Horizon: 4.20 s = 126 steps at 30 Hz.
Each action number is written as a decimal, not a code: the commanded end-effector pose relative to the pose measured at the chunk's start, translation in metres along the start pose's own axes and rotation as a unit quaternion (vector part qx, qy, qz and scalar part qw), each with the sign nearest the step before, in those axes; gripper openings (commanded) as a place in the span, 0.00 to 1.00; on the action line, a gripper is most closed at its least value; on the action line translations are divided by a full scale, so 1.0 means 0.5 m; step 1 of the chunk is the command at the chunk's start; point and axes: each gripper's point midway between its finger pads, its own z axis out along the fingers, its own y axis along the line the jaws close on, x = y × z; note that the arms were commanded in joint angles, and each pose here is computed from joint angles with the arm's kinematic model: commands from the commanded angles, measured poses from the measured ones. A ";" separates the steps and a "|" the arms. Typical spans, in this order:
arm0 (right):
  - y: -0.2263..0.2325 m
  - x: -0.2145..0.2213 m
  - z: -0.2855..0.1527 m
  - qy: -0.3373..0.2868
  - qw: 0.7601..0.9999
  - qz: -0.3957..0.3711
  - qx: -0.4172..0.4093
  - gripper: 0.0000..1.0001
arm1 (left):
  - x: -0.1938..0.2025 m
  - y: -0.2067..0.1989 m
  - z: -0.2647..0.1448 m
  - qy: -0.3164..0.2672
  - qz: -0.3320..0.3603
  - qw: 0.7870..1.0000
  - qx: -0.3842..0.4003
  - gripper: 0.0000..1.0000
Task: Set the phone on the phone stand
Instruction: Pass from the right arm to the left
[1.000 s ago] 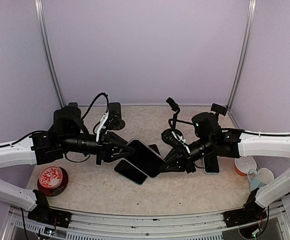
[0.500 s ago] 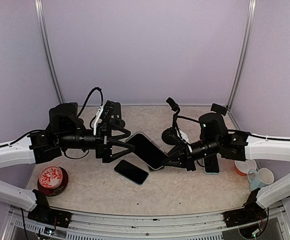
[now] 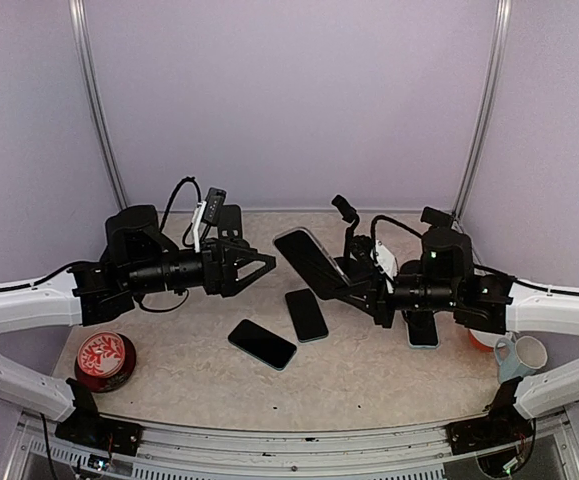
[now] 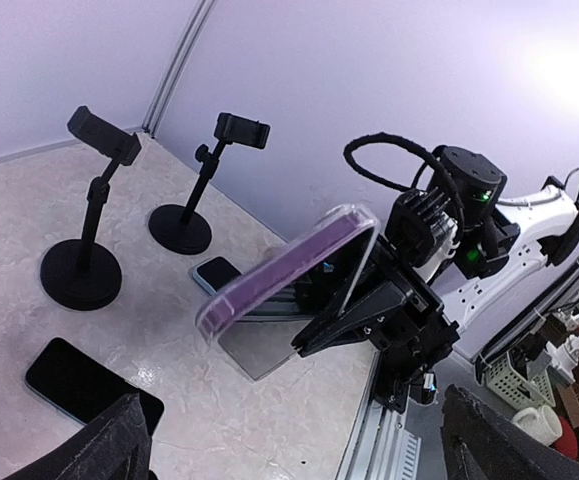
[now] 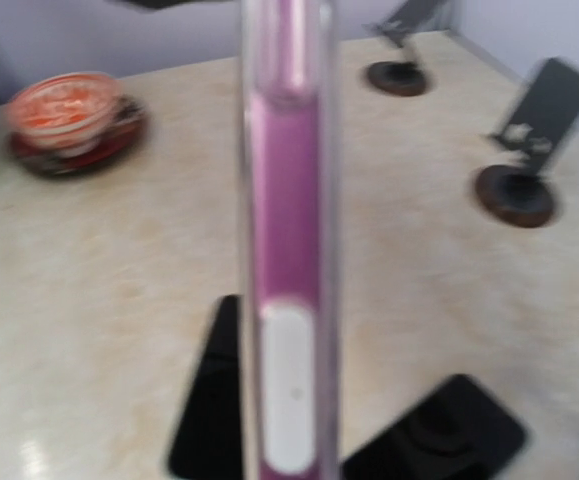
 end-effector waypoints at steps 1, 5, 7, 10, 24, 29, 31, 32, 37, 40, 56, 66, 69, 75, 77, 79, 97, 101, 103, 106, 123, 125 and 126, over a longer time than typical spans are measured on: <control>-0.052 -0.084 -0.025 -0.075 0.993 -0.021 0.093 0.00 | -0.036 0.013 0.009 -0.045 -0.061 0.997 -0.010 0.99; -0.056 -0.085 -0.020 -0.071 0.989 -0.038 0.121 0.00 | -0.056 0.021 0.013 -0.068 -0.091 0.993 -0.020 0.99; -0.053 -0.085 -0.014 -0.068 0.988 -0.049 0.130 0.00 | -0.063 0.026 0.016 -0.074 -0.103 0.992 -0.027 0.99; -0.042 -0.083 -0.001 -0.060 0.987 -0.065 0.137 0.00 | -0.068 0.032 0.021 -0.076 -0.113 0.990 -0.034 0.99; -0.016 -0.075 0.038 -0.033 0.977 -0.122 0.171 0.00 | -0.058 0.045 0.040 -0.071 -0.135 0.988 -0.036 0.99; -0.009 -0.078 0.045 -0.032 0.976 -0.130 0.171 0.00 | -0.049 0.052 0.046 -0.063 -0.137 0.988 -0.042 0.99; -0.007 -0.076 0.048 -0.029 0.976 -0.133 0.173 0.00 | -0.045 0.055 0.047 -0.060 -0.134 0.988 -0.046 0.99; -0.006 -0.076 0.049 -0.028 0.975 -0.135 0.172 0.00 | -0.043 0.056 0.048 -0.058 -0.134 0.988 -0.047 0.99; -0.004 -0.068 0.057 -0.015 0.972 -0.149 0.181 0.00 | -0.037 0.051 0.053 -0.051 -0.131 0.989 -0.041 0.98; -0.004 -0.067 0.060 -0.013 0.971 -0.152 0.182 0.00 | -0.036 0.049 0.057 -0.048 -0.128 0.990 -0.039 0.96; -0.002 -0.088 0.053 -0.031 0.972 -0.142 0.184 0.00 | -0.017 0.049 0.068 -0.031 -0.111 0.992 -0.054 0.95; -0.013 -0.094 0.042 -0.035 0.969 -0.136 0.201 0.00 | -0.013 0.055 0.068 -0.029 -0.110 0.992 -0.062 0.96; -0.013 -0.092 0.043 -0.032 0.970 -0.136 0.200 0.00 | -0.013 0.055 0.068 -0.029 -0.111 0.991 -0.062 0.95; -0.011 -0.089 0.049 -0.029 0.970 -0.138 0.197 0.00 | -0.015 0.053 0.067 -0.031 -0.110 0.992 -0.060 0.90; -0.012 -0.089 0.051 -0.028 0.970 -0.138 0.198 0.00 | -0.016 0.052 0.067 -0.032 -0.109 0.992 -0.059 0.86; -0.012 -0.089 0.052 -0.027 0.970 -0.138 0.197 0.00 | -0.017 0.050 0.066 -0.033 -0.109 0.992 -0.057 0.79; -0.006 -0.073 0.051 -0.018 0.974 -0.121 0.189 0.79 | -0.046 0.082 0.032 -0.048 -0.074 0.988 -0.126 0.60; -0.007 -0.066 0.041 -0.020 0.974 -0.117 0.191 0.88 | -0.070 0.102 0.003 -0.057 -0.056 0.983 -0.164 0.60; -0.011 -0.061 0.036 -0.019 0.974 -0.114 0.197 0.92 | -0.081 0.114 -0.014 -0.060 -0.046 0.980 -0.184 0.60; -0.016 -0.054 0.029 -0.017 0.972 -0.109 0.206 1.00 | -0.092 0.134 -0.039 -0.061 -0.033 0.975 -0.212 0.59; -0.029 -0.014 0.024 0.011 0.969 -0.103 0.225 1.00 | -0.154 0.296 -0.185 -0.033 0.026 0.921 -0.387 0.59; -0.031 -0.010 0.024 0.014 0.968 -0.102 0.227 1.00 | -0.163 0.312 -0.203 -0.032 0.031 0.915 -0.400 0.59; -0.031 -0.009 0.024 0.014 0.968 -0.102 0.227 1.00 | -0.166 0.320 -0.211 -0.032 0.031 0.913 -0.406 0.59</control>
